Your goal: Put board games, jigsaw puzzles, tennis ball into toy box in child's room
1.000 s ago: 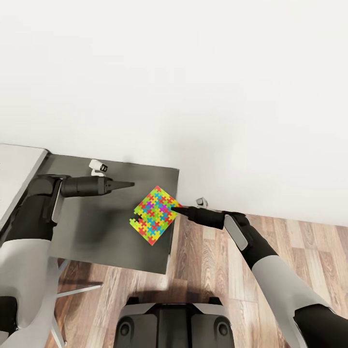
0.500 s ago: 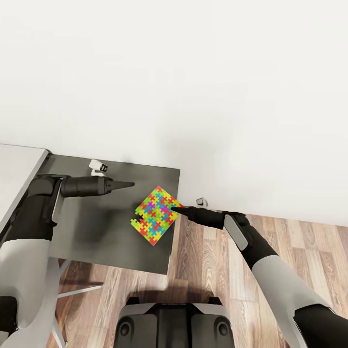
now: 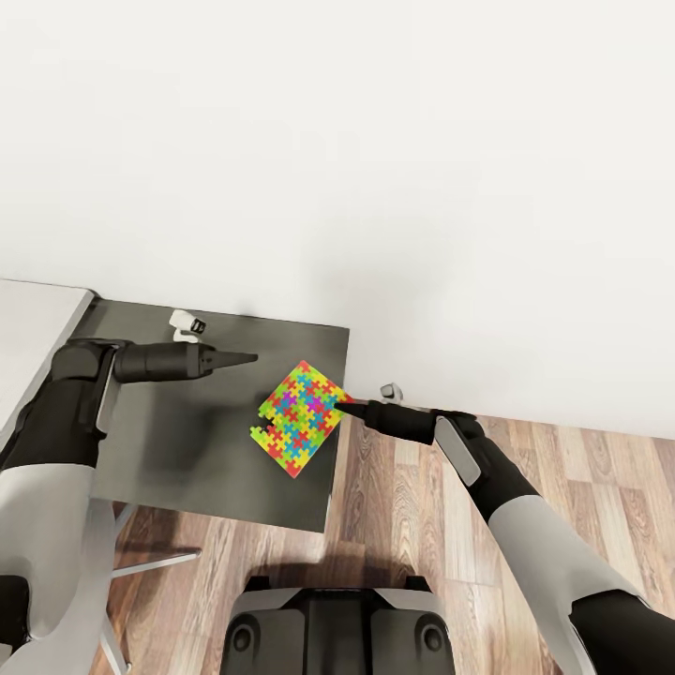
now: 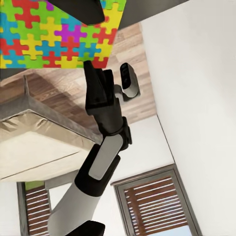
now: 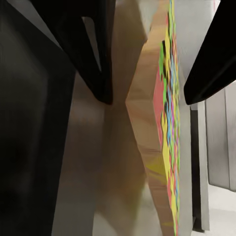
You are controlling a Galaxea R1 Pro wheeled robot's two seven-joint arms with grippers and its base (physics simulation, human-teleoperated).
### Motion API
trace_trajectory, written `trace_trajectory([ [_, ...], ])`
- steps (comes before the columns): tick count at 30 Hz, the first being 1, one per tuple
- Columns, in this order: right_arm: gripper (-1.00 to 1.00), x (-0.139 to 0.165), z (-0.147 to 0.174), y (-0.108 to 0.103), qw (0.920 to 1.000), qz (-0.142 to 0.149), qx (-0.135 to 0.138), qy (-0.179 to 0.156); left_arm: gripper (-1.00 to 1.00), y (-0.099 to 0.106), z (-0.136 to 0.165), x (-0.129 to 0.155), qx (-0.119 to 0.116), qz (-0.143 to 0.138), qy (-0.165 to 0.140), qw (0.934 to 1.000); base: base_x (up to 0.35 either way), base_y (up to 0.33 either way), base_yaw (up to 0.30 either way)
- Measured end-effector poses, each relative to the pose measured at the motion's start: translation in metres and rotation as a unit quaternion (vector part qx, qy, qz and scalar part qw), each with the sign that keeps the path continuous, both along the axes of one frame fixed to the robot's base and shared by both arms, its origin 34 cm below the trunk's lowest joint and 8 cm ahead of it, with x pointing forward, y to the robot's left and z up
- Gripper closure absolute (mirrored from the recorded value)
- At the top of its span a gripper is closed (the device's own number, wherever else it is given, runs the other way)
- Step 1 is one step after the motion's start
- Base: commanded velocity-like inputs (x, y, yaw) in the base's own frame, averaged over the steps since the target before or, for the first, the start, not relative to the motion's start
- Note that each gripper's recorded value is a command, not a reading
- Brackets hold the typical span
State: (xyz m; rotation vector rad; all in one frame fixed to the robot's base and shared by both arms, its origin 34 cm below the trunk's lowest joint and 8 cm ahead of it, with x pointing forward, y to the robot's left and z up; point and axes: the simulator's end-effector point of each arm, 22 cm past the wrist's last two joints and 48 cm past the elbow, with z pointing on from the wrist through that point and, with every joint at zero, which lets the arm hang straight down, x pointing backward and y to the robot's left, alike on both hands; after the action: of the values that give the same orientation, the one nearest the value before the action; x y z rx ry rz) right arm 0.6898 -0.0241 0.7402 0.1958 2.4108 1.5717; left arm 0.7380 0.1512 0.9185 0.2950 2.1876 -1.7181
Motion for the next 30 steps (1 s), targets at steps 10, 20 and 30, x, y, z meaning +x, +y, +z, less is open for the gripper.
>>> trace_trajectory([
  [10, 1.0, -0.001, 0.004, 0.0, 0.9999, 0.002, 0.011, -0.003, -1.0, 0.005, -0.014, -0.002, -0.002, 0.007, 0.024, 0.9997, 0.0, 0.0, 0.0],
  [20, 1.0, 0.011, 0.048, 0.005, 0.9969, 0.01, 0.056, -0.054, -1.0, 0.007, -0.011, -0.002, 0.001, 0.008, 0.023, 0.9997, 0.0, 0.0, -0.034],
  [30, 1.0, 0.011, 0.08, 0.003, 0.9924, 0.01, 0.088, -0.085, -1.0, 0.019, -0.004, 0.0, 0.013, 0.012, 0.016, 0.9997, 0.0, 0.0, -0.113],
])
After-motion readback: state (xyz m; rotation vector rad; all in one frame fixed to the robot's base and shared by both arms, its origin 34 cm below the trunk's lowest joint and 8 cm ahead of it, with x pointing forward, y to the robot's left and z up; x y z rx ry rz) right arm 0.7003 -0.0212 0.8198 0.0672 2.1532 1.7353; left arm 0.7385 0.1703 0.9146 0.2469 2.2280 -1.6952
